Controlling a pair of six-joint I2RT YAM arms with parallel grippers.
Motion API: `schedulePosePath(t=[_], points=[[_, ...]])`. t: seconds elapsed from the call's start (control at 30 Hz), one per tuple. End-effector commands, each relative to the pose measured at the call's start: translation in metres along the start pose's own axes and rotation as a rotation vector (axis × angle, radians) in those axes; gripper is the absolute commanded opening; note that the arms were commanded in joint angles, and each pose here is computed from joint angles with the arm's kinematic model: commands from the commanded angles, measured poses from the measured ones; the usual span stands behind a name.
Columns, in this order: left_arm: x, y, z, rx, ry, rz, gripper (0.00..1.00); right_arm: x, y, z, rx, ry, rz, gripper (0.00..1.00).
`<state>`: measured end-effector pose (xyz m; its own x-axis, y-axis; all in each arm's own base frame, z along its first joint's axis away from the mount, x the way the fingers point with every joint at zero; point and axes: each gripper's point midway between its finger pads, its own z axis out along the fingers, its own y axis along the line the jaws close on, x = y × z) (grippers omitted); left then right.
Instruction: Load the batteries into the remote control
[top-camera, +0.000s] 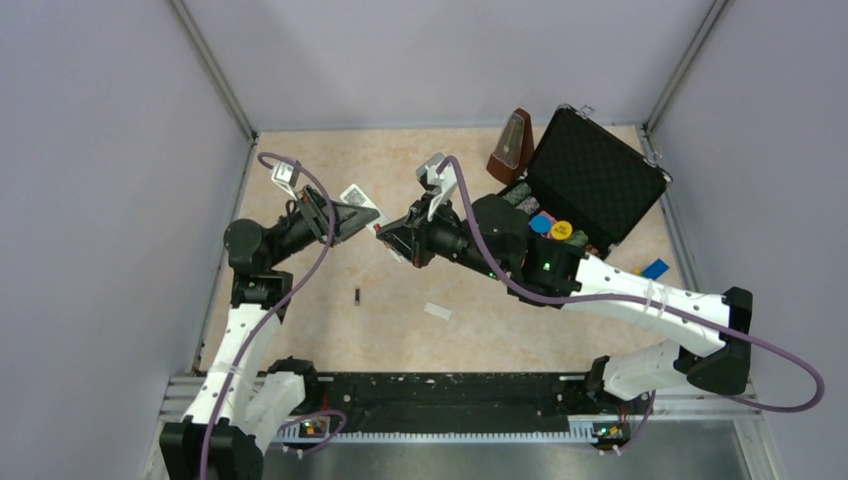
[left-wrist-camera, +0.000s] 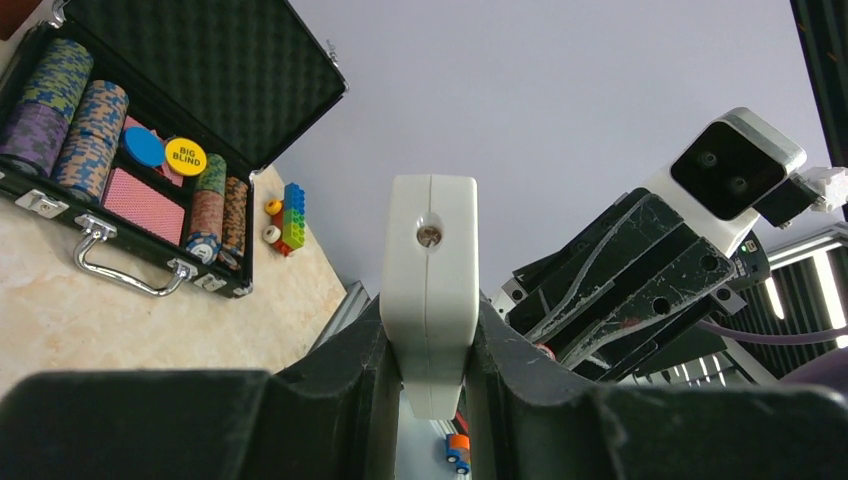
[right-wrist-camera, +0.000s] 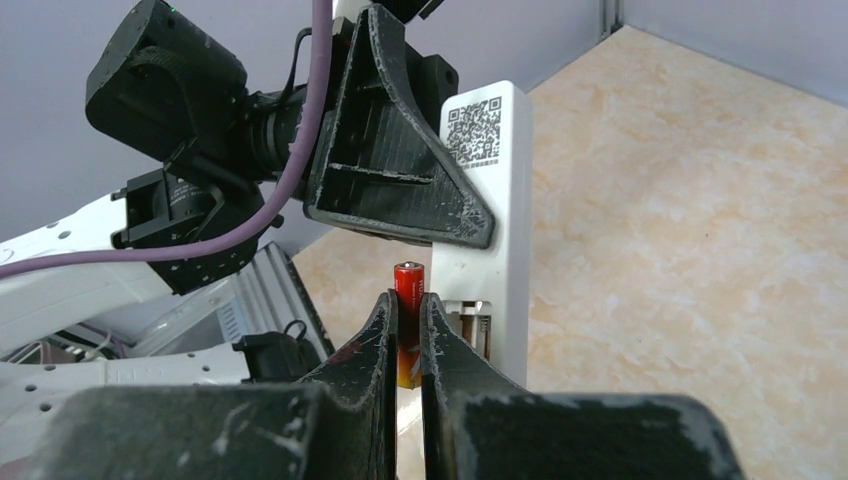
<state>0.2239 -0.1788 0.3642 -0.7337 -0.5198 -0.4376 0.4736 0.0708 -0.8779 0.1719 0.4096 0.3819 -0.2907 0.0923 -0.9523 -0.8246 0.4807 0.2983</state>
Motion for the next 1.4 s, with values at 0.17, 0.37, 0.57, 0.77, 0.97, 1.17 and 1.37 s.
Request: schedulePosePath(t=[0.17,0.37,0.57,0.77,0.97,1.17,1.37], points=[[0.001,-0.019,-0.002,0.034,0.000,0.065,0.00,-0.024,0.004,0.002,0.008,-0.061,-0.063,0.05],[0.000,-0.020,-0.001,0.026,0.007,0.031,0.00,-0.009,0.000,0.005,0.012,-0.022,-0.089,0.05],[-0.002,-0.019,0.000,0.015,0.005,0.008,0.00,0.001,-0.005,0.003,0.020,-0.005,-0.113,0.05],[-0.003,-0.020,0.001,0.017,0.006,-0.004,0.00,0.007,-0.004,0.000,-0.004,-0.006,-0.136,0.07],[-0.004,-0.022,0.002,0.036,0.010,-0.015,0.00,0.011,-0.006,-0.002,-0.002,0.006,-0.130,0.08],[-0.005,-0.019,0.002,0.026,-0.003,-0.001,0.00,0.013,-0.006,-0.005,0.005,0.029,-0.120,0.10],[-0.007,-0.017,0.002,0.011,-0.023,0.024,0.00,0.018,-0.010,-0.008,0.023,0.050,-0.104,0.10]])
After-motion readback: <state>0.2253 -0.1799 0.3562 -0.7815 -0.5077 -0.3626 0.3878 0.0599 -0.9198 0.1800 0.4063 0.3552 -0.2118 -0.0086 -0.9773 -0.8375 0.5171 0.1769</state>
